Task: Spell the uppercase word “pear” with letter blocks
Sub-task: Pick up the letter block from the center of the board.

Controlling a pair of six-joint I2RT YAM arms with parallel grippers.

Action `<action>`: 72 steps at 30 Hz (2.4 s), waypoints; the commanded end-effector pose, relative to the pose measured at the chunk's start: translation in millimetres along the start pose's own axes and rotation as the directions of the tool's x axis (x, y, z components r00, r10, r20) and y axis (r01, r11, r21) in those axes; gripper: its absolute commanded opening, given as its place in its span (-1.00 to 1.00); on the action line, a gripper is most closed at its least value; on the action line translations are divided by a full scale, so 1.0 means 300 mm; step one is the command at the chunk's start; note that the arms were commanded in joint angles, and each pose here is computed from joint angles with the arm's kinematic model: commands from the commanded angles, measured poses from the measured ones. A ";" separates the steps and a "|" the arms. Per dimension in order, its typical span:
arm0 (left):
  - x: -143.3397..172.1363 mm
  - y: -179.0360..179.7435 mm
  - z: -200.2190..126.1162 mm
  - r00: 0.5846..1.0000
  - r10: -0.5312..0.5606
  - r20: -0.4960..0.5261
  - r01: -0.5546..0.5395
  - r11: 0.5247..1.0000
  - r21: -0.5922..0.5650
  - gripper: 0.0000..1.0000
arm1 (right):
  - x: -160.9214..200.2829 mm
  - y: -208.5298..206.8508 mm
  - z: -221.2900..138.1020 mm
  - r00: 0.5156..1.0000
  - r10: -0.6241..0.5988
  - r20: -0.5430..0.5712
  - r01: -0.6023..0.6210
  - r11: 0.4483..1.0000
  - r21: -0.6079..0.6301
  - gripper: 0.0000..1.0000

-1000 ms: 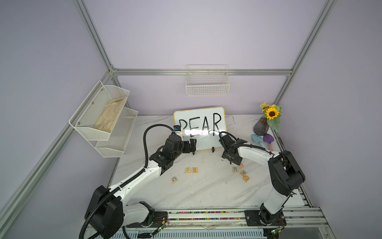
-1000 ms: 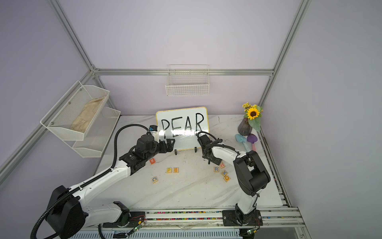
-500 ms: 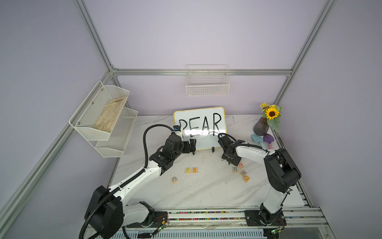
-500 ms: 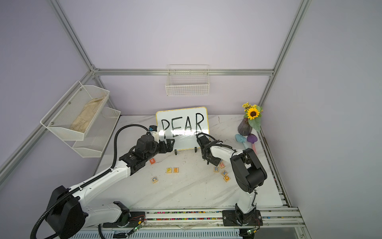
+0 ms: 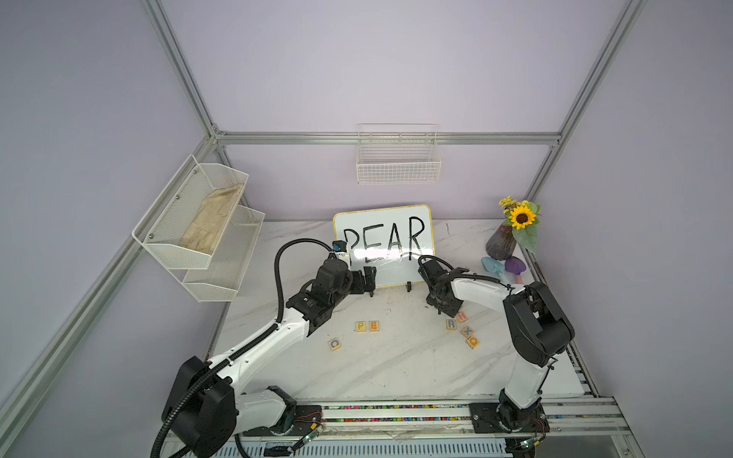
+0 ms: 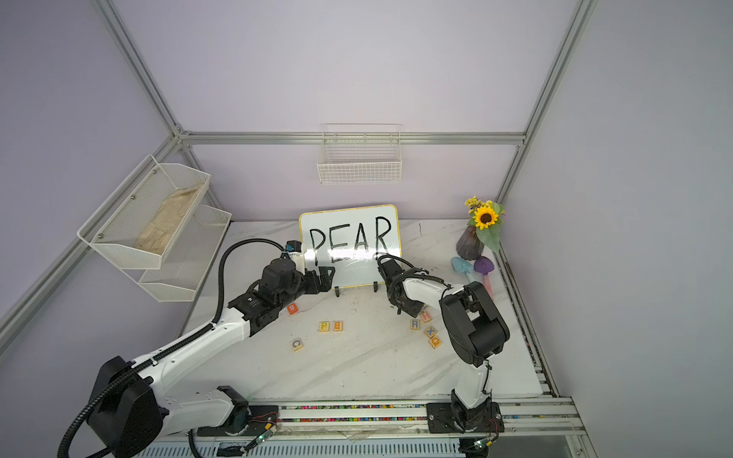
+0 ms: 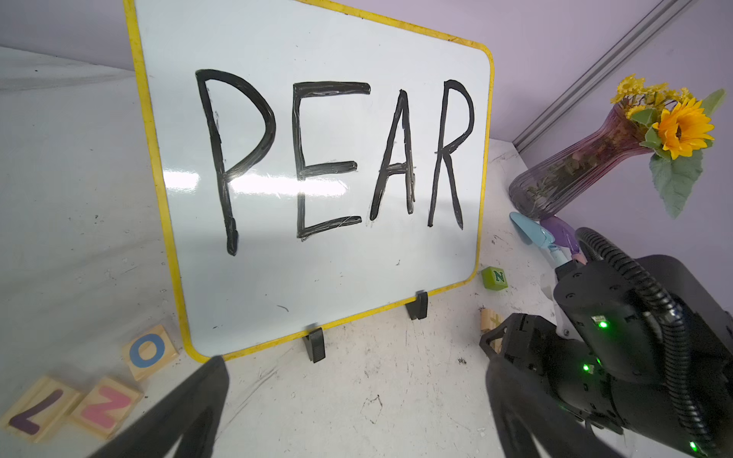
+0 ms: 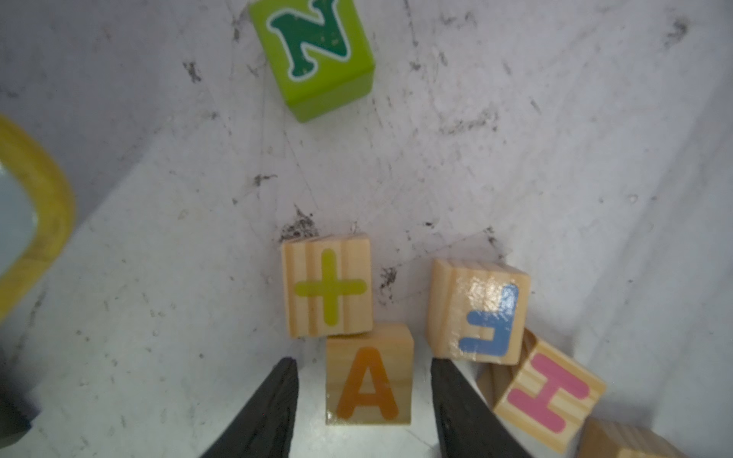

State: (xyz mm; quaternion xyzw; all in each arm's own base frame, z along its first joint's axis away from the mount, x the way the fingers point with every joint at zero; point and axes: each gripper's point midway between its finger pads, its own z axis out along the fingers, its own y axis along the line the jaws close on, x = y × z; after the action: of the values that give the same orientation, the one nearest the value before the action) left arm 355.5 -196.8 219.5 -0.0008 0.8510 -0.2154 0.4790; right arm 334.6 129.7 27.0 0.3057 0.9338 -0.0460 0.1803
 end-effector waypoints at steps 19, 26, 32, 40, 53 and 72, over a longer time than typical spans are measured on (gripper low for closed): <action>0.020 0.033 0.009 1.000 0.020 0.002 -0.020 1.000 -0.019 1.00 | 0.021 -0.027 0.048 0.995 0.041 -0.089 -0.039 0.999 0.030 0.03; 0.025 0.035 0.011 1.000 0.018 -0.001 -0.018 1.000 -0.018 1.00 | 0.026 -0.035 0.055 0.995 0.042 -0.094 -0.039 0.999 0.038 0.01; 0.034 0.037 0.019 1.000 0.017 -0.010 -0.017 1.000 -0.021 1.00 | 0.017 -0.036 0.045 0.996 0.040 -0.085 -0.037 0.999 0.035 -0.02; 0.047 0.039 0.030 1.000 0.014 -0.024 -0.014 1.000 -0.021 1.00 | -0.001 -0.044 0.021 0.997 0.039 -0.061 -0.037 0.999 0.033 -0.02; 0.051 0.038 0.033 1.000 0.011 -0.029 -0.011 1.000 -0.018 1.00 | 0.001 -0.055 0.009 0.997 0.047 -0.058 -0.046 0.999 0.027 -0.12; 0.054 0.039 0.032 1.000 0.001 -0.031 -0.001 1.000 -0.016 1.00 | -0.013 -0.063 -0.021 0.998 0.053 -0.038 -0.053 0.999 0.008 -0.34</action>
State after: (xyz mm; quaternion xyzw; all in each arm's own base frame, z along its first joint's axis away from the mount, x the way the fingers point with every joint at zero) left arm 358.8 -196.9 208.8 -0.0025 0.8581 -0.2113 0.4680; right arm 332.0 123.6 26.8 0.3210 0.9331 -0.0275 0.1600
